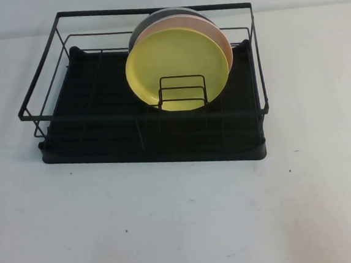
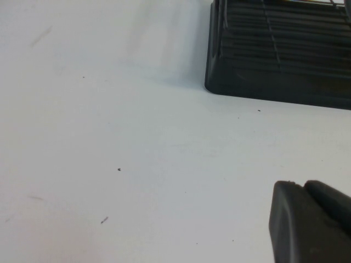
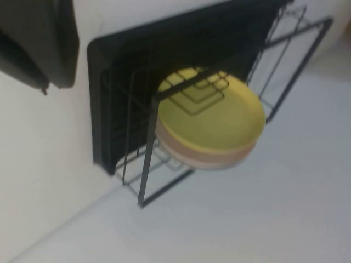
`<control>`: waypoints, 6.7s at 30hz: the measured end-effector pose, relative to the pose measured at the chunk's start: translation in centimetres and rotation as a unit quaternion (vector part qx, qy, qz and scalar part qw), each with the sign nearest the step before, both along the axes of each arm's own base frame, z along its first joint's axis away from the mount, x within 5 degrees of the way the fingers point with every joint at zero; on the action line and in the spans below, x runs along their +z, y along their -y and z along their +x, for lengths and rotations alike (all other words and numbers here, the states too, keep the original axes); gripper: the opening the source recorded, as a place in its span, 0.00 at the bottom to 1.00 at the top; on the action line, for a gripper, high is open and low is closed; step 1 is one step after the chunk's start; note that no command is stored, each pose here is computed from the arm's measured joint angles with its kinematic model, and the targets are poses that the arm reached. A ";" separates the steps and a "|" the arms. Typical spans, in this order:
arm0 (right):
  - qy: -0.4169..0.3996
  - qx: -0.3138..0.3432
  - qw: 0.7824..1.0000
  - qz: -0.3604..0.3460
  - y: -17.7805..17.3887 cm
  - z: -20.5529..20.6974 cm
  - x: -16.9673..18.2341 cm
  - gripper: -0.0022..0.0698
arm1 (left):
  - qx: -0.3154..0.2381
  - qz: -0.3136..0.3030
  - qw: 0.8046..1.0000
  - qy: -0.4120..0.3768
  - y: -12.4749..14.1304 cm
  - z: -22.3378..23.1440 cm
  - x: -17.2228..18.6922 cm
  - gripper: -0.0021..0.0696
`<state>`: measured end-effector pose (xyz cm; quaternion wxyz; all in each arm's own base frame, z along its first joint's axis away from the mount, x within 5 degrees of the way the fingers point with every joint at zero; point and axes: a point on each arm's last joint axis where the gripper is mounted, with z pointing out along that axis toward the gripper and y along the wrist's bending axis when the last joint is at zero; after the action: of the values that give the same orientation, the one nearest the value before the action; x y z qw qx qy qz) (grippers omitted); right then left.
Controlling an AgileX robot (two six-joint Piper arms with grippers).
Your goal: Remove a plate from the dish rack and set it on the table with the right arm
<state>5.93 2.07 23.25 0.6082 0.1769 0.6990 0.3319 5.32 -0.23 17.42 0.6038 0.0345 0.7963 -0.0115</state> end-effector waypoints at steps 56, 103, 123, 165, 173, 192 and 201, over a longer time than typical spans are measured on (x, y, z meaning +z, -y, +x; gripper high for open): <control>0.028 0.416 0.762 -0.495 -18.0 36.8 7.2 0.40 | 0.000 0.000 1.000 0.000 0.0 0.0 0.0 0.02; 0.054 0.397 0.744 -0.535 -19.0 39.9 5.7 0.36 | 0.000 0.000 1.000 0.000 0.0 0.0 0.0 0.02; 0.061 0.393 0.736 -0.548 -18.9 39.9 5.8 0.14 | 0.000 0.000 1.000 0.000 0.0 0.0 0.0 0.02; -0.154 0.339 0.889 -0.268 -11.4 16.9 13.0 0.12 | 0.000 0.000 1.000 0.000 0.0 0.0 0.0 0.02; -0.245 0.350 0.885 -0.185 -14.7 15.4 4.5 0.12 | 0.000 0.000 1.000 0.000 0.0 0.0 0.0 0.02; -0.338 0.324 0.876 -0.113 -17.6 19.3 -3.4 0.12 | 0.000 0.000 1.000 0.000 0.0 0.0 0.0 0.02; -0.366 0.310 0.872 -0.099 -17.9 19.8 -5.2 0.12 | 0.000 0.000 1.000 0.000 0.0 0.0 0.0 0.02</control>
<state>25.75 19.97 18.04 0.1889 -0.0008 0.9198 0.3438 5.32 -0.23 17.42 0.6038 0.0345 0.7963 -0.0115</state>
